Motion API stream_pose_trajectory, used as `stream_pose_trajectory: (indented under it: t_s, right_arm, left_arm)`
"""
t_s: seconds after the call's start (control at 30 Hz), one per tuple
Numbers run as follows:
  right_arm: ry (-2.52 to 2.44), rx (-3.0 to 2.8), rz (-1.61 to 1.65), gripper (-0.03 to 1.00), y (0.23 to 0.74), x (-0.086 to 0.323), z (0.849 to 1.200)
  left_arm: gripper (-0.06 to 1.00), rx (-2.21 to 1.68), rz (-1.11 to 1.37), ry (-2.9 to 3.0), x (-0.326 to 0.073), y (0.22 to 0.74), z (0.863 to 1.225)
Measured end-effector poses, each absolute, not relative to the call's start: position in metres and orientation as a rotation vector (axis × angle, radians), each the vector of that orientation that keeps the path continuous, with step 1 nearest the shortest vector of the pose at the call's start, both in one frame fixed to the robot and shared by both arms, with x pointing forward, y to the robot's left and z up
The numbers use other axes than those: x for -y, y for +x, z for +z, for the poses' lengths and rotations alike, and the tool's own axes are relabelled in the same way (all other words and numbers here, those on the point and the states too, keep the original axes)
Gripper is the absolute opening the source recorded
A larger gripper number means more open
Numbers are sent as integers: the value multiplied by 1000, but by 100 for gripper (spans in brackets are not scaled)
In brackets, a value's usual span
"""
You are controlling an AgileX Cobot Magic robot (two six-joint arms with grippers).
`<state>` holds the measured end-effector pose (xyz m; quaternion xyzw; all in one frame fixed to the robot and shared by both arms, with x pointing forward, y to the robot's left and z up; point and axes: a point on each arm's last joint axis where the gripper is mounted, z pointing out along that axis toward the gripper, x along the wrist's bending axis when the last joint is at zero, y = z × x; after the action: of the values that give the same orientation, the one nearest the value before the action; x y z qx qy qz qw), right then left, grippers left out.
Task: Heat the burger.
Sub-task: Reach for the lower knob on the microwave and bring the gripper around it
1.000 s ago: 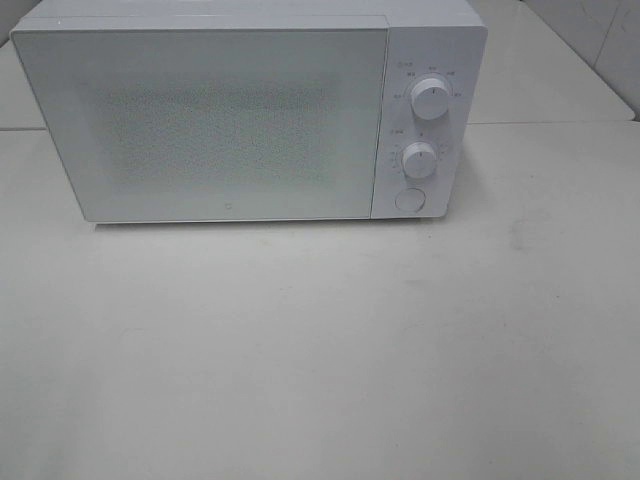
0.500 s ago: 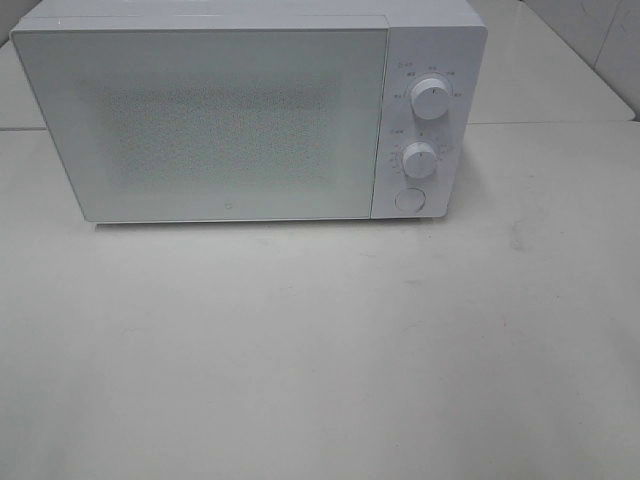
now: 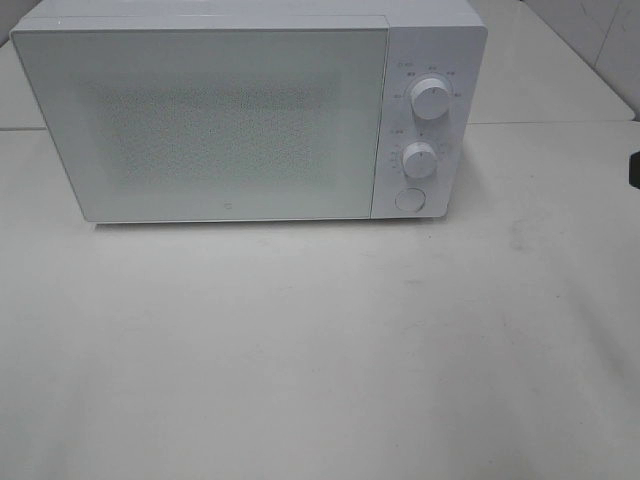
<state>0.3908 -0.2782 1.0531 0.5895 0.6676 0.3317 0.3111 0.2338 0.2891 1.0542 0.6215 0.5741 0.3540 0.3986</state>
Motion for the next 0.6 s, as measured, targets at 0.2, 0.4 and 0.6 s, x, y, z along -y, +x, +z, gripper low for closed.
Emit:
stream_pose_trajectory:
  t_s: [0.2,0.4,0.6]
  right_arm:
    - [1532,-1761,906,76,413,273,1045]
    - [1481,-1736,977,76,441,265,1035]
    - [1416,-1709,1045,76,465,259,1023]
  left_arm:
    - [99,-1453,896,1573,-289,234,1054]
    - [99,-1453,896,1573,-289,234,1054]
    - [99,-1453,896,1573,-289,234,1054]
